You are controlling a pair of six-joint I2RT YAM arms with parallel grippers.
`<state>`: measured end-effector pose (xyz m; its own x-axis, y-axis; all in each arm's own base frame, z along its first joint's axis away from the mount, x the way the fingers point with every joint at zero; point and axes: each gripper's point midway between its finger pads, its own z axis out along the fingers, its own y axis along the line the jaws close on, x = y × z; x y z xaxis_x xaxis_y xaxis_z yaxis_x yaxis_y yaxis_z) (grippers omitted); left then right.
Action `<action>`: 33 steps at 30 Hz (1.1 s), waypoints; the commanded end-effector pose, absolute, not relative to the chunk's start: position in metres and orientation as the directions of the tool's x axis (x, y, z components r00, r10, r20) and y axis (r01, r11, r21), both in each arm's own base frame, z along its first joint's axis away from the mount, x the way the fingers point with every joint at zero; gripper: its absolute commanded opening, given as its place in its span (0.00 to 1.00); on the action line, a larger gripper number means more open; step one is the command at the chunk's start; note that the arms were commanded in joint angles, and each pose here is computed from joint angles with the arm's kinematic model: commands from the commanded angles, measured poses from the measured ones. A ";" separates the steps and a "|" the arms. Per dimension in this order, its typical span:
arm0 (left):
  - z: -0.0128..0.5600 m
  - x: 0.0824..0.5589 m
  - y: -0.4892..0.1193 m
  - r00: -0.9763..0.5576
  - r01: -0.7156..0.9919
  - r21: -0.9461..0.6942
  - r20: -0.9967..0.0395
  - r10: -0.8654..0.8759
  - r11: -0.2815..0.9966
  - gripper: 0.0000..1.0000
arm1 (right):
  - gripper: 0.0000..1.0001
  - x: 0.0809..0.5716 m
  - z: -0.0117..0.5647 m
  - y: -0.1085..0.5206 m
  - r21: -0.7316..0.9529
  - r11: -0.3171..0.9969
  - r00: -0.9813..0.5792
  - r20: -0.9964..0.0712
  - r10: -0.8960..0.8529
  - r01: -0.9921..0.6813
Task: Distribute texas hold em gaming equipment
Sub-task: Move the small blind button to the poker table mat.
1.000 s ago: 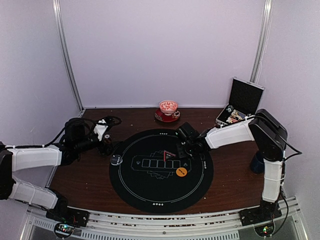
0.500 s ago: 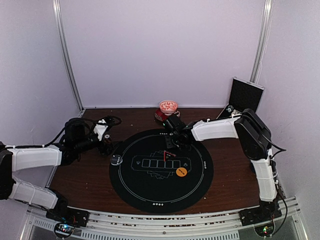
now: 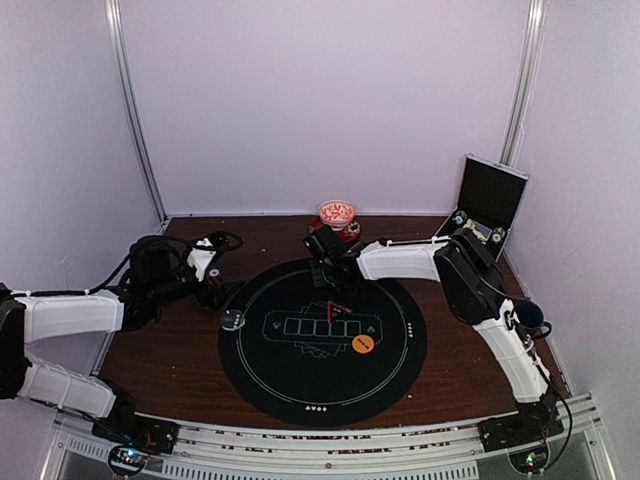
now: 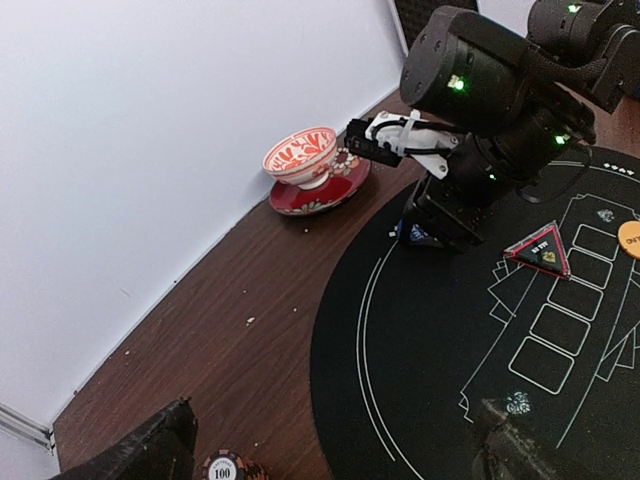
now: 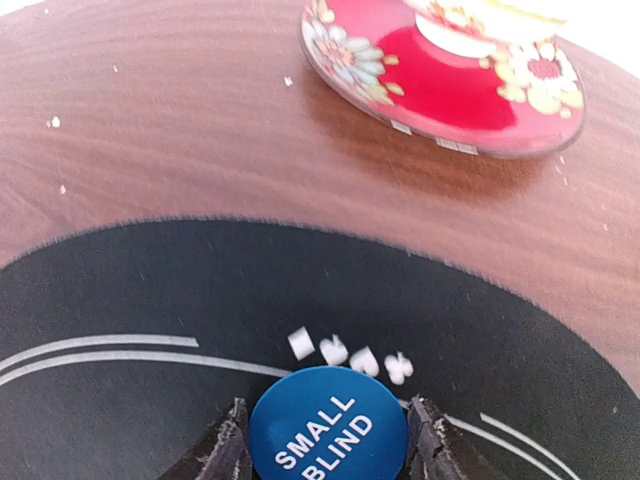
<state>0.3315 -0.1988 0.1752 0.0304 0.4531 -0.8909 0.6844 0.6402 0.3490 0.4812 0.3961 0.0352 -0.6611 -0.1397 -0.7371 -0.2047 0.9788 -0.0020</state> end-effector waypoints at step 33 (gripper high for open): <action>0.176 0.336 -0.199 0.063 0.671 0.372 -0.891 0.450 0.642 0.98 | 0.69 0.514 0.048 0.400 -0.002 0.984 -0.621 -0.776 -0.115 -0.179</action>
